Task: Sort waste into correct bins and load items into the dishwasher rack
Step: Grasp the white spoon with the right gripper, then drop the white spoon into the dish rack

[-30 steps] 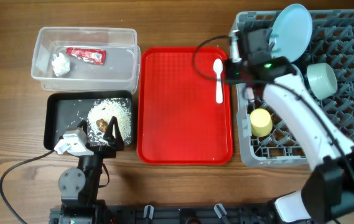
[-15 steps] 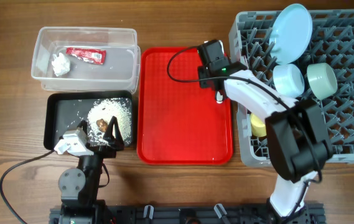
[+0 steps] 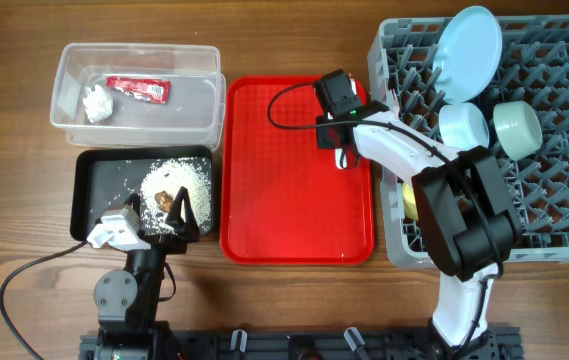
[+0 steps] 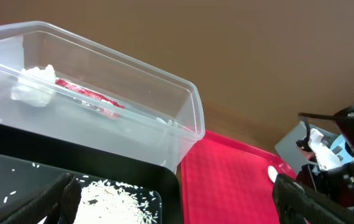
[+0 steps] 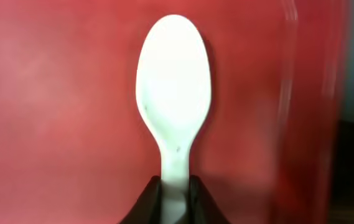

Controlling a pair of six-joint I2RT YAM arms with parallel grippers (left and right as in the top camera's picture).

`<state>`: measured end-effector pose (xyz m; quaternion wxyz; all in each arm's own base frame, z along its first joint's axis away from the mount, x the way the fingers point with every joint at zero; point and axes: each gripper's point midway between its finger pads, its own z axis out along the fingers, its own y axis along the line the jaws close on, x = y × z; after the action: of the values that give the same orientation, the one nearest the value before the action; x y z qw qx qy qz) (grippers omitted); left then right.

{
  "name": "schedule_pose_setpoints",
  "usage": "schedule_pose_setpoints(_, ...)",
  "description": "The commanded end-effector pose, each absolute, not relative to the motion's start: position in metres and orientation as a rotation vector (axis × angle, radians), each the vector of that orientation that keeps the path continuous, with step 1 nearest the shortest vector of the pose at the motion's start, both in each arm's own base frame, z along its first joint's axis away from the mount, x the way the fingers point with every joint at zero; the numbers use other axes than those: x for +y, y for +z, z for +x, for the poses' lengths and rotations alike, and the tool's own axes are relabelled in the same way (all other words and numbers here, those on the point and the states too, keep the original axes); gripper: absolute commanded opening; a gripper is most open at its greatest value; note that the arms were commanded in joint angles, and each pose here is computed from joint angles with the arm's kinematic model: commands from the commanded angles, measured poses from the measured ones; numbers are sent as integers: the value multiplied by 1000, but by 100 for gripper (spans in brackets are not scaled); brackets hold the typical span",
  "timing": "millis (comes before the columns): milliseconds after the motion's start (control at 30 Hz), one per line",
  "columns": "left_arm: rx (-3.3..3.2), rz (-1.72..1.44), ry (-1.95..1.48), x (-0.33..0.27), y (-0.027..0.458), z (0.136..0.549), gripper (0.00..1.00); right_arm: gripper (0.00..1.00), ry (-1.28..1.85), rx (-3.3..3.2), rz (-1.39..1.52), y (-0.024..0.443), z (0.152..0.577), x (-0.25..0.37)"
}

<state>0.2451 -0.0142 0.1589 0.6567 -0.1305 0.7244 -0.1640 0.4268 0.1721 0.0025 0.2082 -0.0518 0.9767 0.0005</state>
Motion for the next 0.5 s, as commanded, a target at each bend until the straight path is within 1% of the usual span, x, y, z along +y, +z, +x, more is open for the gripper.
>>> schedule_pose_setpoints(0,1641,-290,-371,-14,157,245,100,4,250,2842,-172,-12,398,200)
schedule_pose_setpoints(100,1641,-289,-370,-14,157,245,100,4,273,2803,-151,10,401,202)
schedule_pose_setpoints(233,1641,-289,-370,-14,157,245,100,4,309,2666,-145,75,410,200)
schedule_pose_setpoints(333,1641,-290,-370,-14,157,245,100,4,251,2513,-52,139,421,168)
schedule_pose_setpoints(367,1641,-289,-370,-14,157,245,100,4,178,2457,23,162,426,140)
schedule_pose_setpoints(400,1641,-290,-371,-14,157,245,100,4,123,2433,55,172,428,120)
schedule_pose_setpoints(467,1641,-290,-370,-14,157,245,100,4,22,2429,56,176,430,90)
